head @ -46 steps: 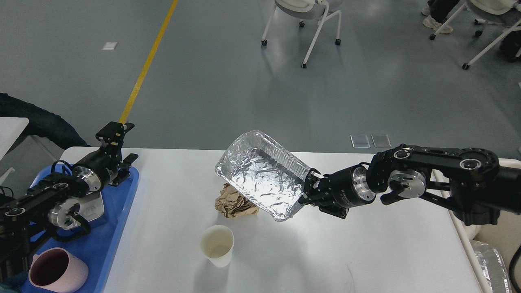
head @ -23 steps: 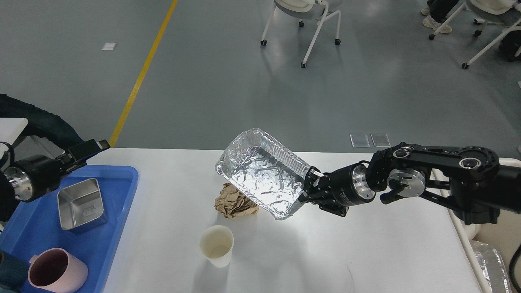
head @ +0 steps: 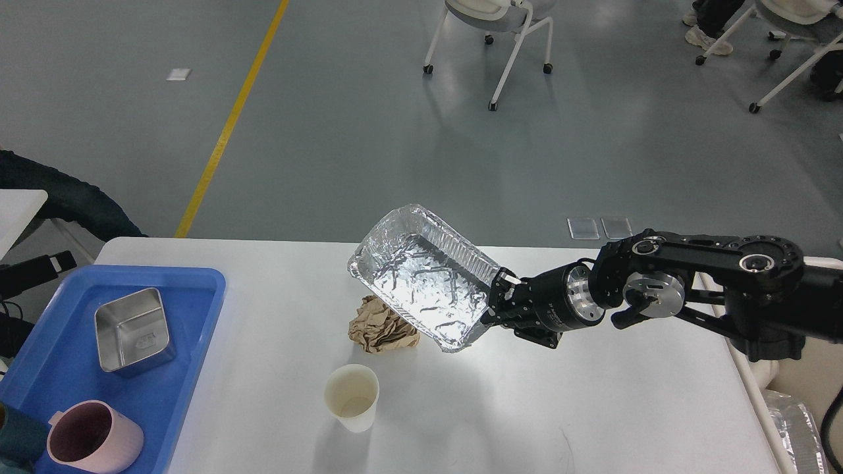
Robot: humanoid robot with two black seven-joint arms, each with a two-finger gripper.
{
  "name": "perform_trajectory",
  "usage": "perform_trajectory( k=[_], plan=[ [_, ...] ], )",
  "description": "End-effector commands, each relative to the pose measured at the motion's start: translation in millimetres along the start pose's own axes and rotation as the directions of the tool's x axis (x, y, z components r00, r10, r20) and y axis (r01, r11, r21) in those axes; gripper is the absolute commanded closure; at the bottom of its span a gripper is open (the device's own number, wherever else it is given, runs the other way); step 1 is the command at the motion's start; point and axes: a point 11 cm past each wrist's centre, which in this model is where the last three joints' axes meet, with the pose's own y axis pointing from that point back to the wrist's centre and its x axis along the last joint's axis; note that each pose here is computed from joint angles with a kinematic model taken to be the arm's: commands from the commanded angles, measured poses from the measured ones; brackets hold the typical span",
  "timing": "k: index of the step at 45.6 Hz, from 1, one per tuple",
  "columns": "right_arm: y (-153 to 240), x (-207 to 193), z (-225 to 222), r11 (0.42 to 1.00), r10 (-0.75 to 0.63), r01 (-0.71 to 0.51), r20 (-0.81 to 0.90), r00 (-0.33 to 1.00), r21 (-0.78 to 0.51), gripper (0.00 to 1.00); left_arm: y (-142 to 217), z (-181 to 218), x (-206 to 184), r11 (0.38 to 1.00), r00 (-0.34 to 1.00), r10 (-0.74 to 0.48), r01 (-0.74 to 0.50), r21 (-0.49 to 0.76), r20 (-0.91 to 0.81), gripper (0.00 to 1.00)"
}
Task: Tidy desktop
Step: 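Hold the foil tray raised while moving the left gripper toward the paper cup, then grasp the white paper cup with the left gripper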
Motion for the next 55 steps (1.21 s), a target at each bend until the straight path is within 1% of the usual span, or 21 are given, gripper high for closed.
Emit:
perform_trajectory(
  k=[1, 9, 12, 16, 22, 29, 37, 43, 52, 55],
  plan=[
    [-0.4, -0.2, 1.5, 1.000, -0.002, 0.002, 0.003, 1.000, -0.003, 1.00, 0.9, -1.2, -2.9, 1.000, 1.000, -0.008, 0.008, 0.003, -0.001, 0.03],
    [-1.2, -0.6, 2.8, 1.000, -0.004, 0.004, 0.006, 1.000, -0.003, 1.00, -5.9, 0.8, -6.3, 1.000, 1.000, -0.017, 0.017, -0.007, 0.002, 0.03],
    [-1.0, -0.6, 2.4, 1.000, -0.004, 0.004, 0.006, 1.000, -0.001, 1.00, -24.6, 17.1, -19.2, 0.996, 0.998, -0.052, 0.054, -0.064, 0.033, 0.03],
    [-1.0, -0.6, 2.3, 1.000, -0.004, 0.004, 0.006, 1.000, -0.001, 1.00, -46.6, 39.2, -37.2, 0.985, 0.988, -0.093, 0.108, -0.131, 0.119, 0.03],
    [-0.4, 0.4, 3.3, 1.000, -0.001, 0.002, 0.008, 1.000, -0.003, 1.00, -73.1, 63.9, -62.2, 0.974, 0.969, -0.133, 0.167, -0.154, 0.210, 0.03],
    [0.8, 1.6, 4.7, 1.000, 0.001, -0.001, 0.012, 1.000, -0.001, 1.00, -93.5, 96.7, -90.6, 0.944, 0.935, -0.151, 0.233, -0.233, 0.320, 0.03],
    [0.0, 1.2, 6.2, 1.000, -0.001, 0.001, 0.016, 1.000, -0.002, 1.00, -108.0, 132.3, -119.1, 0.901, 0.901, -0.147, 0.293, -0.320, 0.409, 0.04],
    [-0.4, 1.0, 6.7, 1.000, -0.002, 0.002, 0.018, 1.000, 0.000, 1.00, -114.9, 155.9, -141.6, 0.865, 0.885, -0.154, 0.336, -0.373, 0.440, 0.04],
    [0.3, 2.8, 10.6, 1.000, 0.001, -0.001, 0.028, 1.000, -0.002, 1.00, -115.5, 161.0, -171.6, 0.831, 0.859, -0.213, 0.410, -0.376, 0.464, 0.04],
    [-0.2, 2.7, 11.8, 1.000, 0.001, -0.001, 0.029, 1.000, -0.004, 1.00, -116.3, 162.2, -176.8, 0.825, 0.848, -0.212, 0.422, -0.376, 0.485, 0.04]
  ],
)
